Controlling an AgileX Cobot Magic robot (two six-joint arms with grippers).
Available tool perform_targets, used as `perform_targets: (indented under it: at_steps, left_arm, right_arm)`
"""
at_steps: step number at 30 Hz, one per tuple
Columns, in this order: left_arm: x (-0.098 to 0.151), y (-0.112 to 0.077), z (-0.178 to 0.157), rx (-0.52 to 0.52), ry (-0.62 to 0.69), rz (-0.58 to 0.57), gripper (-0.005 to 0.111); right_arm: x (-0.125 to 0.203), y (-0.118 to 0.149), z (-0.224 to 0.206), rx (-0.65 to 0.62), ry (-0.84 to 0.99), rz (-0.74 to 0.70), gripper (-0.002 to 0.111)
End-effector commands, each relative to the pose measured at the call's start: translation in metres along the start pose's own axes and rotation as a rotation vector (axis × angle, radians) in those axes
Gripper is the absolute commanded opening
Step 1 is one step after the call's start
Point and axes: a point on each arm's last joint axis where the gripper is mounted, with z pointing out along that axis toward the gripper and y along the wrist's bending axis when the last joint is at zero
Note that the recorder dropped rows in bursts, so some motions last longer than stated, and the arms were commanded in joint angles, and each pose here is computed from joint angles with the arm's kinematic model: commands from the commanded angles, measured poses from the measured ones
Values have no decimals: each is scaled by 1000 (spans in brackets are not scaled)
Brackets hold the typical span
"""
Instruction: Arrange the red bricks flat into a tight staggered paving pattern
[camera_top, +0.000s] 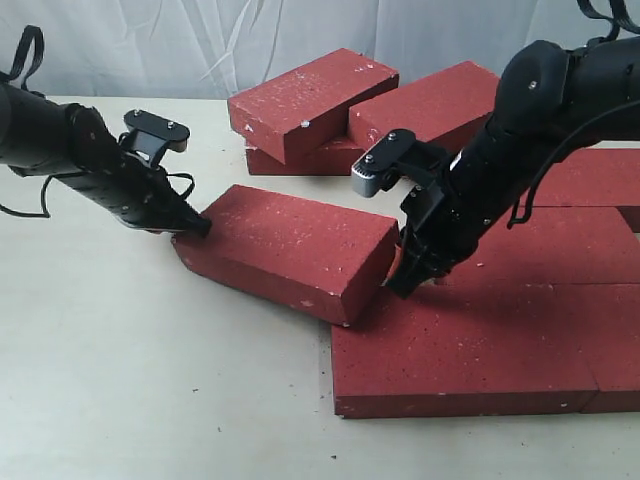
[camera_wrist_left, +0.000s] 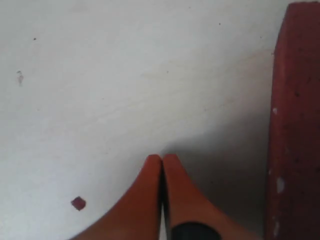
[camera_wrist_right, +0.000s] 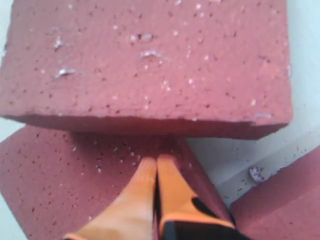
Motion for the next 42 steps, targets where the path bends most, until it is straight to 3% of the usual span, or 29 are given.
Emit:
perform_targets:
  at_steps: [1,6,15,21,25,36,42]
  left_arm:
    - [-5,-8,2,13,-15,3,0]
    - [-10,-13,-1,19,-30,17,0]
    - [-19,-18,-44,62,-22,39,0]
    - [-13,-17,-39,61,30,70,0]
    - [-11,-11,-33,14,-26,74,0]
    - [-2,16,-34,2,27,3,0]
    - [1,15,-35,15,57,0,0]
  right_arm:
    - [-10,-3,-3,33,-50,-13,-1]
    - [-14,-7,-4,81,-98,-8,-1]
    - [-28,-21,-8,229,-260,29,-1]
    - [-31,-45,22,356,-309,56,-1]
    - [-29,-47,31,340,-279,56,-1]
    - [-27,-50,30,393,-245,-53,-1]
    - [-34,-34,4,353,-310,9,-1]
